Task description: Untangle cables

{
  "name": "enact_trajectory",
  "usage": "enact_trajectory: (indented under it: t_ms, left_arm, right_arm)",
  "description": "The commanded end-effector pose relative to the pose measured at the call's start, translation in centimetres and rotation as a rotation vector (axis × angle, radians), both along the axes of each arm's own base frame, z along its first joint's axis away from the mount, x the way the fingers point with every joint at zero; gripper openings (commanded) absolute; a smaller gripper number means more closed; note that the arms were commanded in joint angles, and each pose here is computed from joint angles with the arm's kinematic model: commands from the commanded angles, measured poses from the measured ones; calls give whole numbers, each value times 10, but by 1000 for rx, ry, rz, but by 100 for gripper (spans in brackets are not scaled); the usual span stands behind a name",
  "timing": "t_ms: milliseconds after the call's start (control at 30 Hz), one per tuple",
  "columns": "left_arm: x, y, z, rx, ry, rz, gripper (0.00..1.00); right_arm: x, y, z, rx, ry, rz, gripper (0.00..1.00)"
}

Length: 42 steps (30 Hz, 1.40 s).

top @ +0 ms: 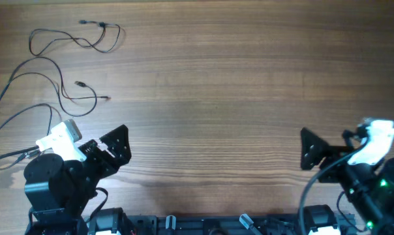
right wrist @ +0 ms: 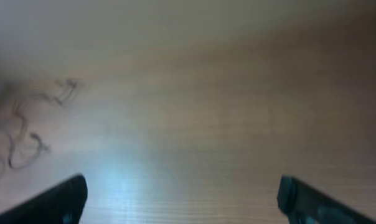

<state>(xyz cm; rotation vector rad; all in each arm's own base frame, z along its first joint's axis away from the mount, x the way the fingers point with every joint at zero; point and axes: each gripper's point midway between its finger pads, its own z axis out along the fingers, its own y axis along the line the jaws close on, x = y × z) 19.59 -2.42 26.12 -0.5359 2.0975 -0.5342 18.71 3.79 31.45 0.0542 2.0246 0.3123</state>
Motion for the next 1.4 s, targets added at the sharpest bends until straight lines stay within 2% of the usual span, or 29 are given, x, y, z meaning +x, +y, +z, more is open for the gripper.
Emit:
enact_trajectory:
  t_ms: [0,233,500,667,833,933,1033,1200,1367]
  left_arm:
    - [-1,-2,4,13,-18,-21,100]
    - [-1,-2,4,14,-18,-21,100]
    - [-1,-2,4,14,-18,-21,100]
    - [-1,-2,4,13,-18,-21,100]
    - [-1,-2,4,13,-18,-21,100]
    - [-1,-2,4,14,-18,-21,100]
    - [-1,-2,4,13,-18,-21,100]
    - [-1,-2,4,13,-18,-21,100]
    - [-1,-2,4,13,-18,-21,100]
  right_arm:
    - [0,16,-33,-126,-78,164,100]
    - [26,24,-90,-118,-286,180,100]
    - [42,29,-112,-109,-518,185,100]
    - [53,10,-135,-128,-495,104,100]
    - [56,-8,-132,-160,-513,25,100]
    - [56,-20,-113,-191,-589,-27,100]
    - [58,-28,-136,-173,-487,-58,100]
    - [59,-40,-139,-134,-462,-149,100]
    - [59,-39,-140,-197,-466,-131,100]
